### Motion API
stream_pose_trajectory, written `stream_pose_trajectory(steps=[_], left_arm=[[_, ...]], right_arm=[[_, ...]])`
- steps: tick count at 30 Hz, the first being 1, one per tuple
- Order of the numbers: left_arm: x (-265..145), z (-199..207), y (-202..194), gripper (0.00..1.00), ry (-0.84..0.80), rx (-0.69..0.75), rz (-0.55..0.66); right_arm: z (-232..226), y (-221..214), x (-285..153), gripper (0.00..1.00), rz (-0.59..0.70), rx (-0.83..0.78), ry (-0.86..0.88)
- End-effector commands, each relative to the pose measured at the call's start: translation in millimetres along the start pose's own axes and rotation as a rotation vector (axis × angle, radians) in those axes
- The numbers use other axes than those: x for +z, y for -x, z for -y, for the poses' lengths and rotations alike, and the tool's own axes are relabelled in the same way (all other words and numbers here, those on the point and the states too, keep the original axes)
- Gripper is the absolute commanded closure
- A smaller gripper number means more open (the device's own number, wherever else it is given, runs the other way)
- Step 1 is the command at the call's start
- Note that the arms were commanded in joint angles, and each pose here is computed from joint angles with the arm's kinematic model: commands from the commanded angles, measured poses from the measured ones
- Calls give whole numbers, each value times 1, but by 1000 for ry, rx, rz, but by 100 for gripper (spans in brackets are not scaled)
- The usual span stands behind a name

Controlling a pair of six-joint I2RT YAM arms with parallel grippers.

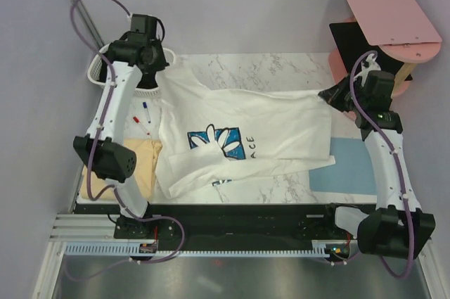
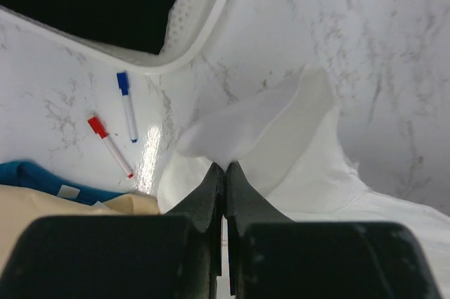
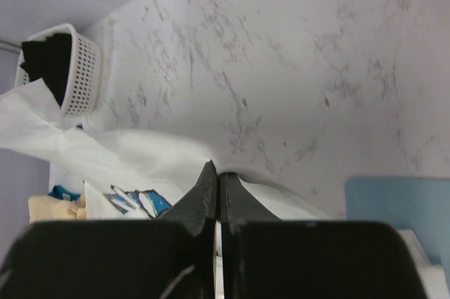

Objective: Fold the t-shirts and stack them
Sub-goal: Flatten out the tshirt

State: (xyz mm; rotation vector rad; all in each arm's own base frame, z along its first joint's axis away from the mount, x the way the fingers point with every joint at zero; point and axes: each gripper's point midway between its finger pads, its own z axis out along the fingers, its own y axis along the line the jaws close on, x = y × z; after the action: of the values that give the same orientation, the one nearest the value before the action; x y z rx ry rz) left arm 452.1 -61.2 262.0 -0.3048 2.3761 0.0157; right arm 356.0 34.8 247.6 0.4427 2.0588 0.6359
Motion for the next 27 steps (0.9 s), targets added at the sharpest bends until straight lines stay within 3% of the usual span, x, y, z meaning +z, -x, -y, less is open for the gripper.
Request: stream_pose_trajectory(steps=[1, 8, 20, 27], left_arm=[[-144, -6, 65, 98, -154, -23, 340], [-277, -27, 59, 98, -309, -36, 585], [-407, -80, -8, 98, -398, -66, 800], [-494, -87, -23, 98, -563, -112, 973]], right_arm=[[-59, 75, -58, 100, 276, -135, 76], [-103, 107, -122, 100, 428, -283, 95], [-175, 108, -260, 100, 686, -418, 279], [-212, 107, -343, 100, 827, -453, 387]])
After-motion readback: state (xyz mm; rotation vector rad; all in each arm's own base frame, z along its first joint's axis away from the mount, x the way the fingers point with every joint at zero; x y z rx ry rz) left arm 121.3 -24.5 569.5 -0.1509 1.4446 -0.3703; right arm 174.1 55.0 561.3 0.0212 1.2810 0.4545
